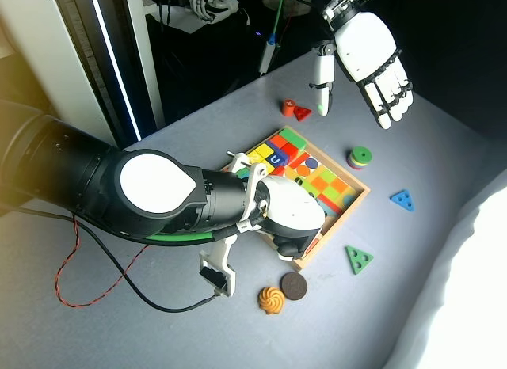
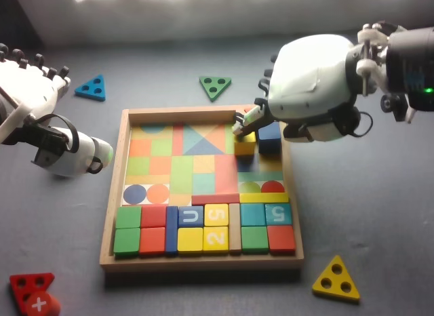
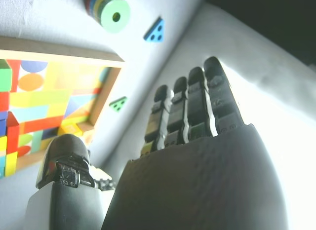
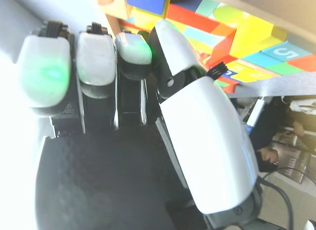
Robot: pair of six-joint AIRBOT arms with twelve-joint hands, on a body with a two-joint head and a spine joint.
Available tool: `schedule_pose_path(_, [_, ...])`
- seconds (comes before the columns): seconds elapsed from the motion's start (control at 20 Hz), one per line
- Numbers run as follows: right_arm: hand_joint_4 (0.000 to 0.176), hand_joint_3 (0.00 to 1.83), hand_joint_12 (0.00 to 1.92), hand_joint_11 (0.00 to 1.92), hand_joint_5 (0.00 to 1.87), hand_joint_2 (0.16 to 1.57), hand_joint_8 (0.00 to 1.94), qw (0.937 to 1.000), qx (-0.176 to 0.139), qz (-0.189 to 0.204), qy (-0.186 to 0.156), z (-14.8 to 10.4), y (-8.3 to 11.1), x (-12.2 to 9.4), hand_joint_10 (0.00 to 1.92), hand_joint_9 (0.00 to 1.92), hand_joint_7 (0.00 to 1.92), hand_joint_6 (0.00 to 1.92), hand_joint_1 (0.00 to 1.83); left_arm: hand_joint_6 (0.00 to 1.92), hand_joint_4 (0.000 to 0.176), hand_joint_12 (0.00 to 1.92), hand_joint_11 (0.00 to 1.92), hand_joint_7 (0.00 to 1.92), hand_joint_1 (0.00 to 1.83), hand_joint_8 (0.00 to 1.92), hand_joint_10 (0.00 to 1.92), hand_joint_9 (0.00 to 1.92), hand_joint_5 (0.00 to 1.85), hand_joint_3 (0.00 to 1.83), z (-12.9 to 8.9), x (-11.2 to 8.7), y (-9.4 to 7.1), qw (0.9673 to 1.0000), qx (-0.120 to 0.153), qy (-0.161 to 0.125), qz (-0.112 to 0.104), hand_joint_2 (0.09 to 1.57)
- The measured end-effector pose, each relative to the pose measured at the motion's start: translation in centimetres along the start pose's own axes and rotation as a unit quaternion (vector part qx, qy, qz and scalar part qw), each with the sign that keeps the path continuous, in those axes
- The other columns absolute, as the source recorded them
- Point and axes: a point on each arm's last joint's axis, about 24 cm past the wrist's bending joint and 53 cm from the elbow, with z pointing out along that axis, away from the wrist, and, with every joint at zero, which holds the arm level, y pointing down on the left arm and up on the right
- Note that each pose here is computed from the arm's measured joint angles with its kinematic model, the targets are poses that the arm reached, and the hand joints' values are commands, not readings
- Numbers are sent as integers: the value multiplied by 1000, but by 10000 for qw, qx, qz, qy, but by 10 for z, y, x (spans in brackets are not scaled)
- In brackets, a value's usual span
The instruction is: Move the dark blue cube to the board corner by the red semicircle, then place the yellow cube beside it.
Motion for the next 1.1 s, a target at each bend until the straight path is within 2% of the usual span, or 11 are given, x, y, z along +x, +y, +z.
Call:
schedule_pose_path(0.4, [0,0,1921,1521,533,1359,1941,9998,10,-183,-6,-1,-1,0,1921,1390,1175,11,1080,0,0,141,0,28,0,0,0,29,40,1,0,0,-1,10000,17,4,0,1167])
schedule_pose_path(0.75, [0,1,1921,1505,548,1379,1941,9998,94,-202,-15,-4,-11,-1,1921,1374,1142,14,1050,3,0,173,0,30,0,3,2,37,46,1,0,0,-1,10000,19,2,1,1171])
schedule_pose_path(1.1, [0,2,1921,1506,552,1379,1941,9997,92,-211,-19,-4,-11,-2,1921,1356,1139,10,1051,4,0,119,0,32,0,4,2,31,44,0,0,0,-1,10000,19,-8,9,1169])
